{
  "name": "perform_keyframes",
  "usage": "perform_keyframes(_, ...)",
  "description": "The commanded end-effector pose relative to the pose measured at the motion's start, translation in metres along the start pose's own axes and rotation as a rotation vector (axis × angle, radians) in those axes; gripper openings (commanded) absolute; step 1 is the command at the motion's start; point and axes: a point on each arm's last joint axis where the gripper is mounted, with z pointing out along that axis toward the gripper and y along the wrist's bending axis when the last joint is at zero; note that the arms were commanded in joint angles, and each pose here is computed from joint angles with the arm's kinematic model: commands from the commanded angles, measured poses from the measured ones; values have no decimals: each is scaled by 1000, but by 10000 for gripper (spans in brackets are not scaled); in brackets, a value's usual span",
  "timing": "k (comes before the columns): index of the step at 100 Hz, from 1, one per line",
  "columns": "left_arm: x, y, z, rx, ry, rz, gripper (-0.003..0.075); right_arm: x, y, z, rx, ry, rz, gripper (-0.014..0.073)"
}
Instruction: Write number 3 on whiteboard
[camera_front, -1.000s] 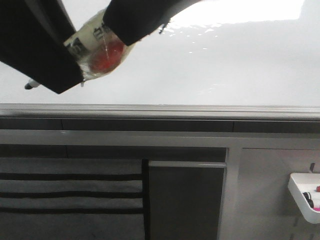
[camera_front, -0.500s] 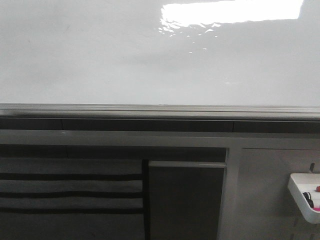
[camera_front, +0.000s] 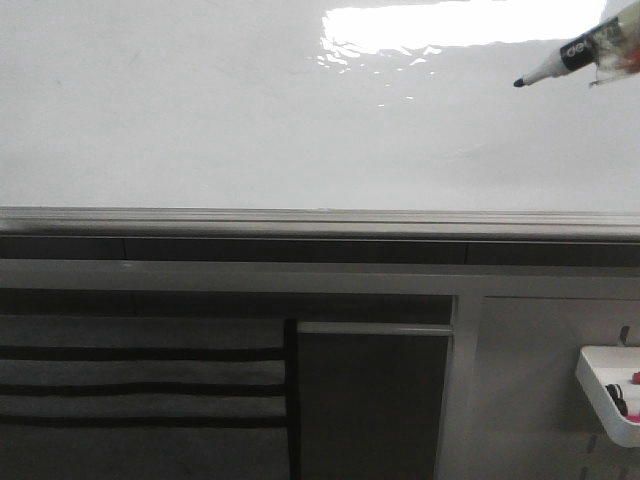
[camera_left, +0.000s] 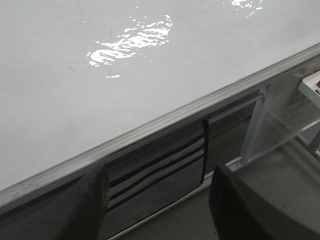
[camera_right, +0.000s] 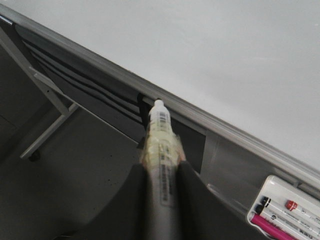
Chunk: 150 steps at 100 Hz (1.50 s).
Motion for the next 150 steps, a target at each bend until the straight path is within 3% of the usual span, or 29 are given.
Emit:
perform_keyframes(1, -14, 2, -4, -20, -108, -35, 412, -10, 0, -7, 13, -63, 13, -5)
perform_keyframes(19, -14, 2, -4, -20, -108, -35, 412, -21, -2, -4, -1, -128, 86, -5)
perform_keyframes(39, -14, 2, -4, -18, -108, -37, 412, -57, -16, 14, -14, 0, 182, -5)
perform_keyframes(52, -14, 2, -4, -18, -108, -37, 412, -80, -3, 25, -61, -10, 102, -5)
perform_keyframes(66, -15, 2, -4, -19, -110, -37, 412, -90, 7, 45, -40, -15, -3, -5)
perform_keyframes(89, -15, 2, -4, -19, -110, -37, 412, -106, 0, 79, -8, -63, -25, -5)
perform_keyframes(118, -15, 2, -4, -19, -110, -37, 412, -104, -9, 122, 8, -15, -16, -5)
perform_keyframes(126, -15, 2, -4, -19, -110, -37, 412, -103, -17, 122, 48, -5, -49, -5)
perform_keyframes(133, -15, 2, -4, -19, -110, -37, 412, -101, -30, 117, 78, 8, 6, -5)
perform_keyframes(150, -15, 2, -4, -19, -110, -37, 412, -82, -34, 110, 38, 176, 61, -5)
